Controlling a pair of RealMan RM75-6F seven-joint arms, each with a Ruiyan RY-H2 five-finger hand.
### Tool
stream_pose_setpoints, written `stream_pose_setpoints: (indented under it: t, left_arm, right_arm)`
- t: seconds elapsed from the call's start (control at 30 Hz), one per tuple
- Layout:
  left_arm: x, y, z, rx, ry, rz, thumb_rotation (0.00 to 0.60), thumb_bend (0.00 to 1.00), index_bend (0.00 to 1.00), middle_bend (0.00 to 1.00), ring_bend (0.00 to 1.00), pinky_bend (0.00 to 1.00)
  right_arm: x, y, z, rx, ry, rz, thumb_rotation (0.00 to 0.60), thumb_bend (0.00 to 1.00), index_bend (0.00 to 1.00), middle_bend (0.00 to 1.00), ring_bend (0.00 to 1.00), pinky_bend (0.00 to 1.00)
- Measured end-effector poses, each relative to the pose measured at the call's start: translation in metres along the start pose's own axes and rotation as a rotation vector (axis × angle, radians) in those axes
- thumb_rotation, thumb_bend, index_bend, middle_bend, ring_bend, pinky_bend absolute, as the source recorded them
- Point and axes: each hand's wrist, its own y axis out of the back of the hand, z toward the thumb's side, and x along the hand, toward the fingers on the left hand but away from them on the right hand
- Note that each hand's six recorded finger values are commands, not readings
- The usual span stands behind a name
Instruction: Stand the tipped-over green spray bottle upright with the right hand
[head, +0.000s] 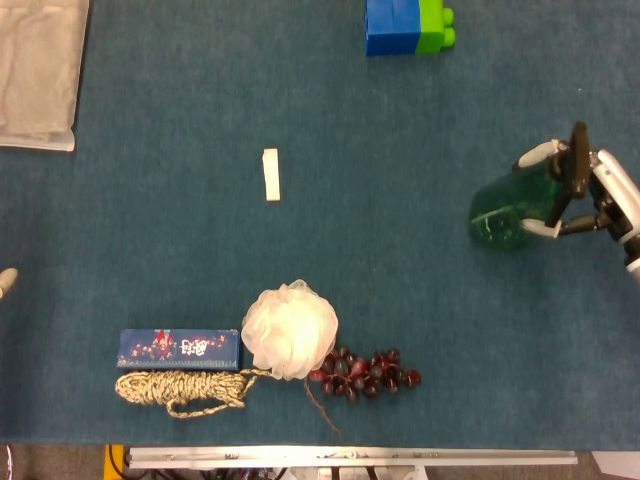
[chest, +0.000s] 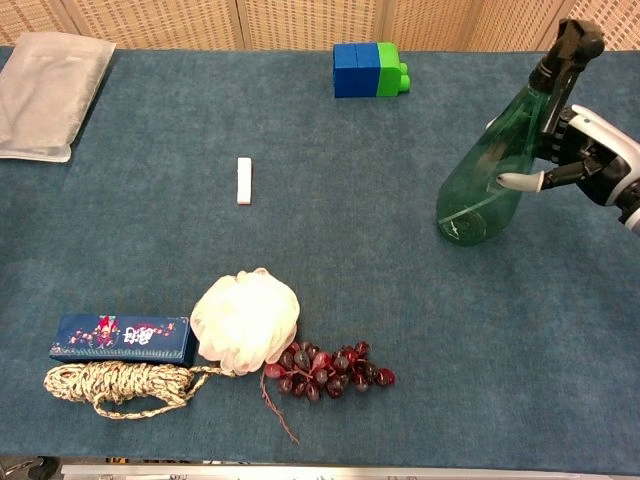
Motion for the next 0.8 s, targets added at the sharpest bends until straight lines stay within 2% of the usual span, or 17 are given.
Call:
stream_pose_setpoints:
  t: [0.23, 0.53, 0.8]
  left_arm:
    - [0.0001, 0.0, 0.0001, 0.0, 0.0, 0.0, 0.6, 0.0, 0.0, 0.0, 0.0, 0.0]
    - [0.0, 0.0, 0.0, 0.0, 0.0, 0.0, 0.6, 0.0, 0.0, 0.0, 0.0, 0.0]
    - [-0.0001, -0.0001, 0.0, 0.0, 0.0, 0.0, 0.6, 0.0, 0.0, 0.0, 0.0, 0.0]
  right_arm:
    - [0.0021, -0.0004, 0.0001, 0.03, 0.004, 0.02, 0.6, 0.03, 0.46, 0.38, 0.24, 0.27]
    - [0.0051, 0.0027, 0.001, 0.039, 0.011, 0.032, 0.6, 0.0, 0.16, 0.18, 0.1, 0.19]
    - [0.0097, 0.0069, 0.0056, 0.042, 0.028, 0.032, 0.6, 0.0, 0.06, 0.11, 0.05, 0.16]
